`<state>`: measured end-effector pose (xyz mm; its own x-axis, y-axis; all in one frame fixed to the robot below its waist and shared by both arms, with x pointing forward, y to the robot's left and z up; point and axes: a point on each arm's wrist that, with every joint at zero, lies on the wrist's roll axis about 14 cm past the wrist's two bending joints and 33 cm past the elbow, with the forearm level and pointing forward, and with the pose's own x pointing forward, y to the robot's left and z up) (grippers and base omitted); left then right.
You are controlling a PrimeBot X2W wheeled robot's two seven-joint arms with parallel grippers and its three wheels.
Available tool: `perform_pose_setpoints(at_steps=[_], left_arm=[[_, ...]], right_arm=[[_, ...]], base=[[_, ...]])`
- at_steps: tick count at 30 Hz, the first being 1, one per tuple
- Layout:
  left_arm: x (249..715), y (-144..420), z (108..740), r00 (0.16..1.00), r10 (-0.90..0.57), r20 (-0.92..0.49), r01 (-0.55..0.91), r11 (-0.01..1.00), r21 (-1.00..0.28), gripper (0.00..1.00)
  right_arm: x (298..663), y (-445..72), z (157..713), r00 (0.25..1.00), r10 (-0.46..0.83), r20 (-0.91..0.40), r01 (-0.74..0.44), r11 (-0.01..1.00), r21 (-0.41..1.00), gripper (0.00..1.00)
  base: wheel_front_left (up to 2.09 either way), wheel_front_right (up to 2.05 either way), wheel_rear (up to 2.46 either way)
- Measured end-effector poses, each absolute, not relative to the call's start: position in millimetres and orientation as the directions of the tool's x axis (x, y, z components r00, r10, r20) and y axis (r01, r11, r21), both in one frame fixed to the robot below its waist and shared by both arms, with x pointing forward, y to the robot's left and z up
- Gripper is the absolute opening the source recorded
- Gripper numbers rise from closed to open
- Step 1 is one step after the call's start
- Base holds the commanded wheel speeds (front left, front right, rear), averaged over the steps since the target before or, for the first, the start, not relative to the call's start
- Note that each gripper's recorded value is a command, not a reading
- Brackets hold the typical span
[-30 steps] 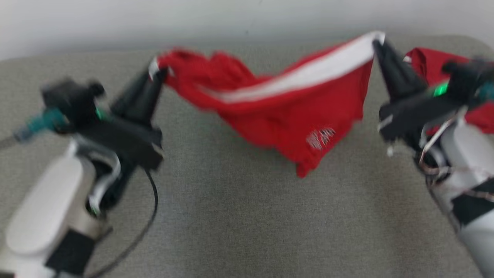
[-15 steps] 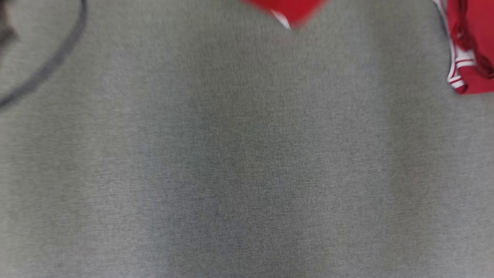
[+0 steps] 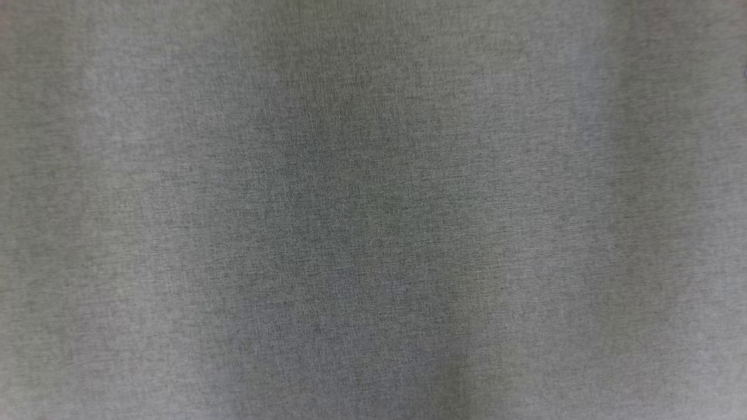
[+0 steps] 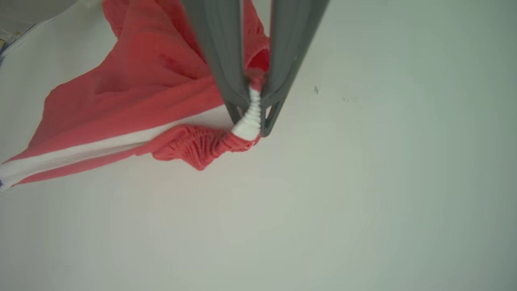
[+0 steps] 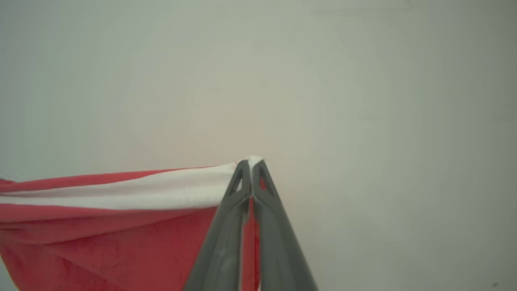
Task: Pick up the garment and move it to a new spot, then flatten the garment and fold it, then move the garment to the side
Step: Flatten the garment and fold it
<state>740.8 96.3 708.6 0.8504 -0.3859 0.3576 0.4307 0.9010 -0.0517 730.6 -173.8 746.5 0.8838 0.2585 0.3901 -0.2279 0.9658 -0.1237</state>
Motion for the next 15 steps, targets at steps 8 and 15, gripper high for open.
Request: perform_pose_setpoints(at_steps=[8, 15], left_arm=[[739, 82, 617, 0.877, -0.436, 0.202, 0.458, 0.885, -0.08, 0.0], [695, 74, 559, 0.86, -0.498, 0.111, 0.509, 0.853, -0.115, 0.0]], right_arm=[[735, -166, 668, 0.91, 0.305, 0.28, -0.281, 0.952, -0.121, 0.0], [694, -183, 614, 0.925, 0.333, 0.184, -0.322, 0.943, -0.089, 0.0]], base=[[0.0, 0.0, 0.0], [0.0, 0.0, 0.0]])
